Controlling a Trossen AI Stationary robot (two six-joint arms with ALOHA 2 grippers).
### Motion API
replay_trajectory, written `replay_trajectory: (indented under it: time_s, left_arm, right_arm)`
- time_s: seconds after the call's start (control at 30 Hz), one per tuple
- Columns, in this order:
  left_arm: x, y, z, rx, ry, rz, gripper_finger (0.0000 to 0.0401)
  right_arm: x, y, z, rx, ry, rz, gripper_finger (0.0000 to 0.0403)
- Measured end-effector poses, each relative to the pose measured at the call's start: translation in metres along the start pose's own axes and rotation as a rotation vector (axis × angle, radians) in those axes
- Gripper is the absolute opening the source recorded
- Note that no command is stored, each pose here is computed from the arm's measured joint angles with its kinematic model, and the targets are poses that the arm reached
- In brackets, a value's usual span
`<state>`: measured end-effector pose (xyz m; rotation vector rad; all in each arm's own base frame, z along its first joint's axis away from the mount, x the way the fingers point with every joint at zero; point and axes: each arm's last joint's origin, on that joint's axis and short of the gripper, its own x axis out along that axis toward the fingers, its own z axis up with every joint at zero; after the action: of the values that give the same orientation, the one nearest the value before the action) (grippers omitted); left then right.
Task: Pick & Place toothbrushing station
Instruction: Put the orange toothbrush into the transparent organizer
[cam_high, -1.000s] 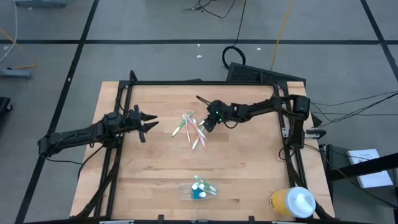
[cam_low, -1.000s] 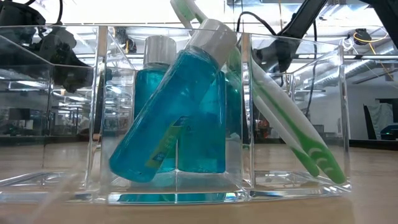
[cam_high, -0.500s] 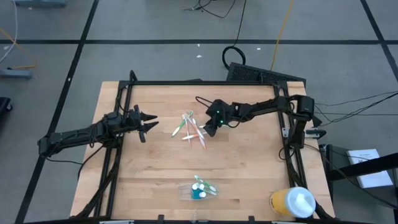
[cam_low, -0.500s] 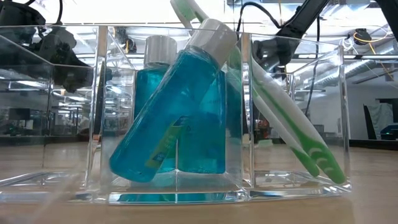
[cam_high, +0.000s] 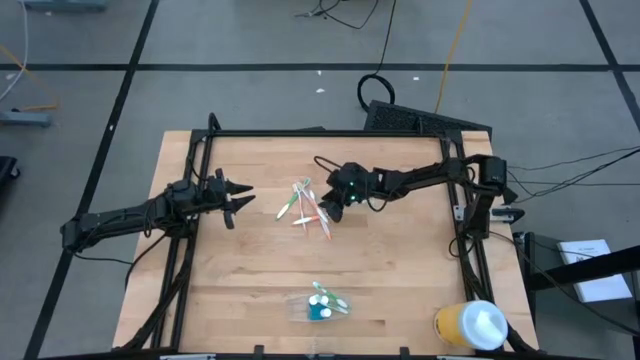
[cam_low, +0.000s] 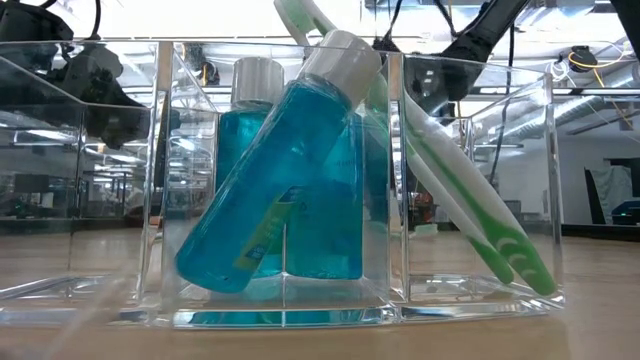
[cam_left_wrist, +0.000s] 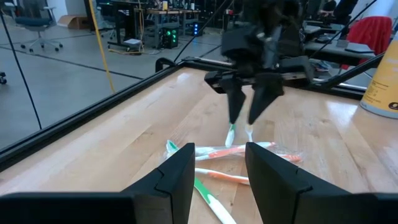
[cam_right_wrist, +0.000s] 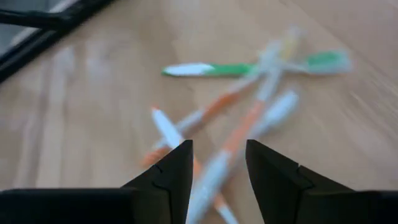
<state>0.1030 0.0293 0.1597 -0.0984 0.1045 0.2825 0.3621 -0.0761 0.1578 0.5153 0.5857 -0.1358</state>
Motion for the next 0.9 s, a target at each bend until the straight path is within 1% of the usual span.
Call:
replay_trajectory:
  time_s: [0.1,0.27,0.37,0.47,0.53,0.57,0.63,0.73,0.83,0.9]
  left_arm:
    - [0.0,0.0,0.0,0.0,0.0,0.0,0.0147]
    - [0.0,0.0,0.0,0.0,0.0,0.0,0.0147]
    - [0.0,0.0,0.0,0.0,0.0,0.0,0.0147]
    - [0.0,0.0,0.0,0.0,0.0,0.0,0.0147]
    - [0.0,0.0,0.0,0.0,-0.001,-0.001,0.0147]
    - [0.0,0.0,0.001,0.008,-0.009,0.0,0.0147]
    - [0.0,0.0,0.006,0.081,-0.067,0.016,0.0147]
    - [-0.001,-0.001,0.016,0.138,-0.16,0.024,0.0147]
    - [-0.002,-0.001,0.022,0.147,-0.224,0.023,0.0147]
    - [-0.004,-0.001,0.026,0.103,-0.268,0.016,0.0147]
  right_arm:
    - [0.002,0.011,0.001,-0.066,-0.042,0.04,0.0139]
    - [-0.002,0.023,0.001,-0.122,-0.053,0.071,0.0139]
    - [-0.014,0.036,0.006,-0.163,-0.088,0.101,0.0139]
    - [-0.036,0.047,0.005,-0.194,-0.116,0.125,0.0139]
    - [-0.054,0.057,0.004,-0.219,-0.177,0.125,0.0139]
    - [-0.064,0.062,0.002,-0.23,-0.204,0.128,0.0139]
    - [-0.082,0.071,-0.005,-0.248,-0.288,0.147,0.0139]
    - [-0.105,0.081,-0.027,-0.264,-0.381,0.181,0.0139]
    - [-0.123,0.088,-0.05,-0.275,-0.471,0.199,0.0139]
    - [-0.13,0.089,-0.065,-0.282,-0.513,0.189,0.0139]
